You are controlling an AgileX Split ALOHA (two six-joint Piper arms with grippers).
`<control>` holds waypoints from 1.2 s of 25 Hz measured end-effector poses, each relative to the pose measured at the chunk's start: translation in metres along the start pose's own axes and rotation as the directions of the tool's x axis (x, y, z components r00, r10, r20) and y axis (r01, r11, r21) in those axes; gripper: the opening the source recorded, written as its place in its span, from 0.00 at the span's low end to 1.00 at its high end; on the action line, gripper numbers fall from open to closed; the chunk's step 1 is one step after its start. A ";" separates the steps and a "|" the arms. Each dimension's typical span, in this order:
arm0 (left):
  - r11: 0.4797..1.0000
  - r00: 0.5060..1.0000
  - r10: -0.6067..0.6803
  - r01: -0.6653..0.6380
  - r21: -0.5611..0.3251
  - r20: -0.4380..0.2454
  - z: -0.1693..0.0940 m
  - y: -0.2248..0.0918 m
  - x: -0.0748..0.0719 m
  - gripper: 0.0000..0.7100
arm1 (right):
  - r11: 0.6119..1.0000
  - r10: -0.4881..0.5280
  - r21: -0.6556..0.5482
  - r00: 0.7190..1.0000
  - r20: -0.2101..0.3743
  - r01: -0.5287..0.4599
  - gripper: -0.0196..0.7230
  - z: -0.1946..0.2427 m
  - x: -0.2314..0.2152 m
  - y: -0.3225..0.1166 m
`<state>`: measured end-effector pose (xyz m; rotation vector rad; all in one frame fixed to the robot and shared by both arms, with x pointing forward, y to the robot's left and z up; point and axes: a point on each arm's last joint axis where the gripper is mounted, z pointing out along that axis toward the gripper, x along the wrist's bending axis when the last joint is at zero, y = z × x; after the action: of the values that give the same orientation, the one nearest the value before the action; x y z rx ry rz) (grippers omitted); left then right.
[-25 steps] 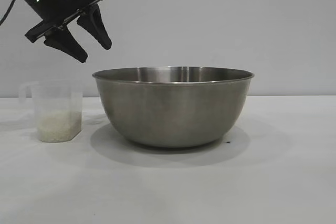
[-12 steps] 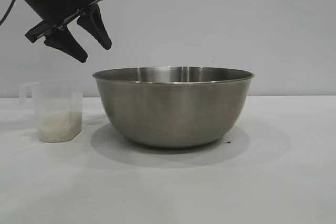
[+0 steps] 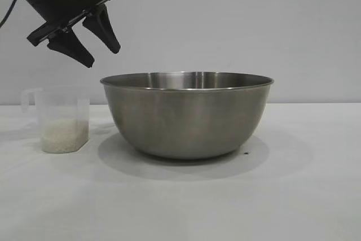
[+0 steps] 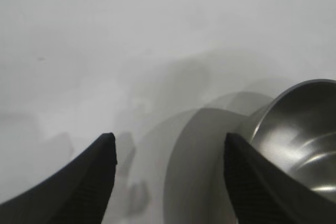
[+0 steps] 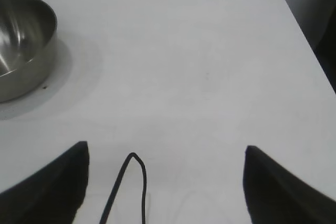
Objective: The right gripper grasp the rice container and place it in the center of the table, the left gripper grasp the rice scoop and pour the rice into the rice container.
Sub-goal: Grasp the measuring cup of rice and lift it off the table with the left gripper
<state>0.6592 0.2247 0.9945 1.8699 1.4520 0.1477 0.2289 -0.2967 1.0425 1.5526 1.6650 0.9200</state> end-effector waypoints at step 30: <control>0.990 0.985 0.088 -0.069 0.126 -0.149 -0.193 -0.010 -0.060 0.60 | 1.000 0.000 -0.002 1.000 0.000 0.000 0.75 0.000 0.000 0.000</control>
<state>0.5320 0.2662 1.1461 2.0538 1.5203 0.2534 0.2290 -0.2967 1.0426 1.5515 1.6638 0.9211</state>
